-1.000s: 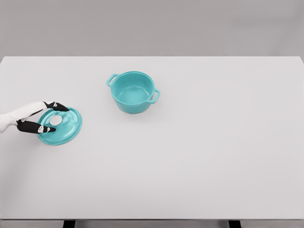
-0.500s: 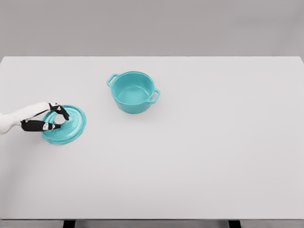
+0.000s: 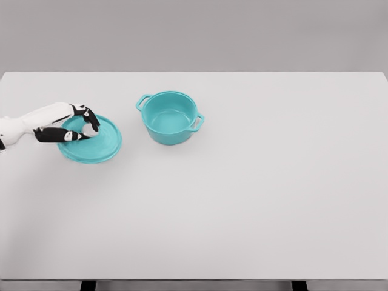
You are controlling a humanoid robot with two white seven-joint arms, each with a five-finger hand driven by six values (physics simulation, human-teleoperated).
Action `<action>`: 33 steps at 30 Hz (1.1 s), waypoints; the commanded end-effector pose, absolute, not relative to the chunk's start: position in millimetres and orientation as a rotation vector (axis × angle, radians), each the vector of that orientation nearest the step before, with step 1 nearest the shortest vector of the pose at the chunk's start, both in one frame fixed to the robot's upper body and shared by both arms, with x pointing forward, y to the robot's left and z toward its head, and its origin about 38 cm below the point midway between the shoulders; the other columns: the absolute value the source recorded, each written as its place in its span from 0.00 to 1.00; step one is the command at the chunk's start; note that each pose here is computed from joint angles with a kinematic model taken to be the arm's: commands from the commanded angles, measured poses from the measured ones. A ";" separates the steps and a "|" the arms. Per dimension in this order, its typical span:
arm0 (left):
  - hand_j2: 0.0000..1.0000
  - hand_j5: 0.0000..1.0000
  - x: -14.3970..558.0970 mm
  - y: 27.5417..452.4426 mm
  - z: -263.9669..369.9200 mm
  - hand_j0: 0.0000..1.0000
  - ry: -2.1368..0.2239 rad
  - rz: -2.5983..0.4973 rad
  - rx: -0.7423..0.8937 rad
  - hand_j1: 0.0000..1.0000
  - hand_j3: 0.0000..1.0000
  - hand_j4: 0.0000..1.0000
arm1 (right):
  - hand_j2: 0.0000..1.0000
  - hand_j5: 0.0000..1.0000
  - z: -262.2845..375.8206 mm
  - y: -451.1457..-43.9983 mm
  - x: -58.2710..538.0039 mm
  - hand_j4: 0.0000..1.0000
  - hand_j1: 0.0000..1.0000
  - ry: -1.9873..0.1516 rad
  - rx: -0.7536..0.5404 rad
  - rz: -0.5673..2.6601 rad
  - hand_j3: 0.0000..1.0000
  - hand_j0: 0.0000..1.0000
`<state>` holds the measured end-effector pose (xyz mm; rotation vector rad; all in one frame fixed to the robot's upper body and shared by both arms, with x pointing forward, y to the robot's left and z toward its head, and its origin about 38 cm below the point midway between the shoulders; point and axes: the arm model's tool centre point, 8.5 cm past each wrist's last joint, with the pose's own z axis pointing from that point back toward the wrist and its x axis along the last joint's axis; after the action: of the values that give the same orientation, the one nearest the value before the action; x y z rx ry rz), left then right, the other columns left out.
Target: Cover the pot with left arm
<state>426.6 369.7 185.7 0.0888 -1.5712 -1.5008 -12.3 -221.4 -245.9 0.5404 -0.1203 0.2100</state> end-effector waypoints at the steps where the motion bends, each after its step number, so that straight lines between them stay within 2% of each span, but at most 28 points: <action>1: 0.43 0.43 425.6 364.0 183.5 0.43 -1.571 -1.508 0.069 0.43 0.43 0.43 | 1.00 1.00 -245.8 -221.3 -12.3 1.00 1.00 -0.121 0.541 0.211 1.00 1.00; 16: 0.43 0.43 431.1 345.1 198.8 0.43 -1.689 -1.425 0.003 0.43 0.43 0.43 | 1.00 1.00 -245.8 -221.3 -12.3 1.00 1.00 -0.121 0.541 0.211 1.00 1.00; 24: 0.43 0.43 444.5 305.6 193.7 0.43 -1.832 -1.279 -0.067 0.43 0.43 0.43 | 1.00 1.00 -245.9 -221.3 -11.4 1.00 1.00 -0.122 0.541 0.212 1.00 1.00; 33: 0.43 0.43 464.3 270.7 179.9 0.43 -1.891 -1.161 -0.110 0.43 0.43 0.43 | 1.00 1.00 -245.8 -221.3 -12.3 1.00 1.00 -0.121 0.541 0.211 1.00 1.00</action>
<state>461.2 277.3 184.2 -0.0966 -1.8801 -1.2008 -12.3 -221.4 -245.9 0.5404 -0.1200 0.2101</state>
